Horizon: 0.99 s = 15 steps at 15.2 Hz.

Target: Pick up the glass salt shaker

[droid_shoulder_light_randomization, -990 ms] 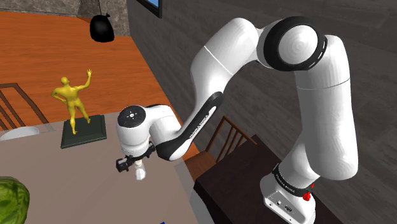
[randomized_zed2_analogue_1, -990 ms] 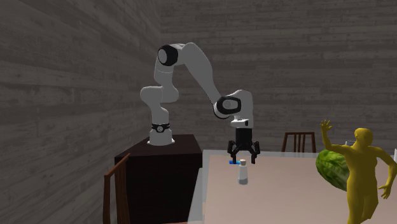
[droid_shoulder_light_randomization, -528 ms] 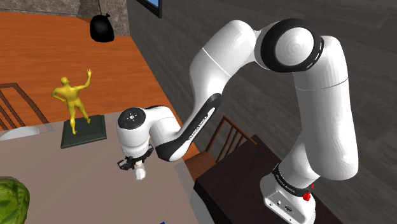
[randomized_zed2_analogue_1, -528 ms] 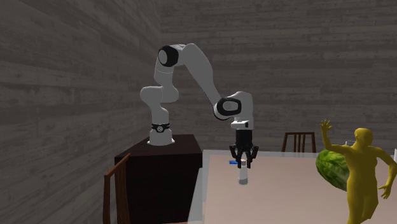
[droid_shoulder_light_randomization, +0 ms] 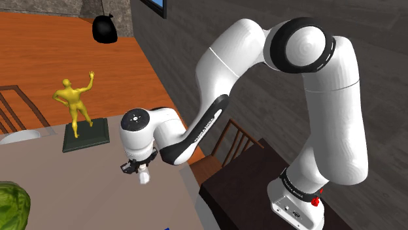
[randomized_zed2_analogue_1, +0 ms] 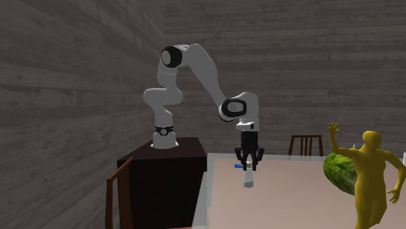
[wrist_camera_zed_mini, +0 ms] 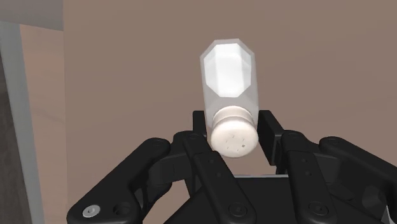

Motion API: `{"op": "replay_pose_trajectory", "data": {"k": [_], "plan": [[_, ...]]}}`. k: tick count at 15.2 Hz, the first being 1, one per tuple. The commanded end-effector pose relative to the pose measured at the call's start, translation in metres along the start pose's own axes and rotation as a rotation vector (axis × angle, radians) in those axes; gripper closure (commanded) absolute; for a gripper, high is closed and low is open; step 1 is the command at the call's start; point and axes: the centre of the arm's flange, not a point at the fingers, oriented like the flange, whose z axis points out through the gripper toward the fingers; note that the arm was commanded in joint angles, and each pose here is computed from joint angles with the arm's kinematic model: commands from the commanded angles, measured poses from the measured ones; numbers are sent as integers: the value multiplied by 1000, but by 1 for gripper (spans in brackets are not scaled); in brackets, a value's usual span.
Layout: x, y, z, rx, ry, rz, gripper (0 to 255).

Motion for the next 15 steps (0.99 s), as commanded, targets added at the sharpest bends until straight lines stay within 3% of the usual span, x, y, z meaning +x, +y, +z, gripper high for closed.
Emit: {"op": "replay_pose_trajectory", "data": {"k": [1, 15], "plan": [[2, 0, -9, 0, 0, 0, 255], [16, 5, -72, 0, 0, 0, 255]]}}
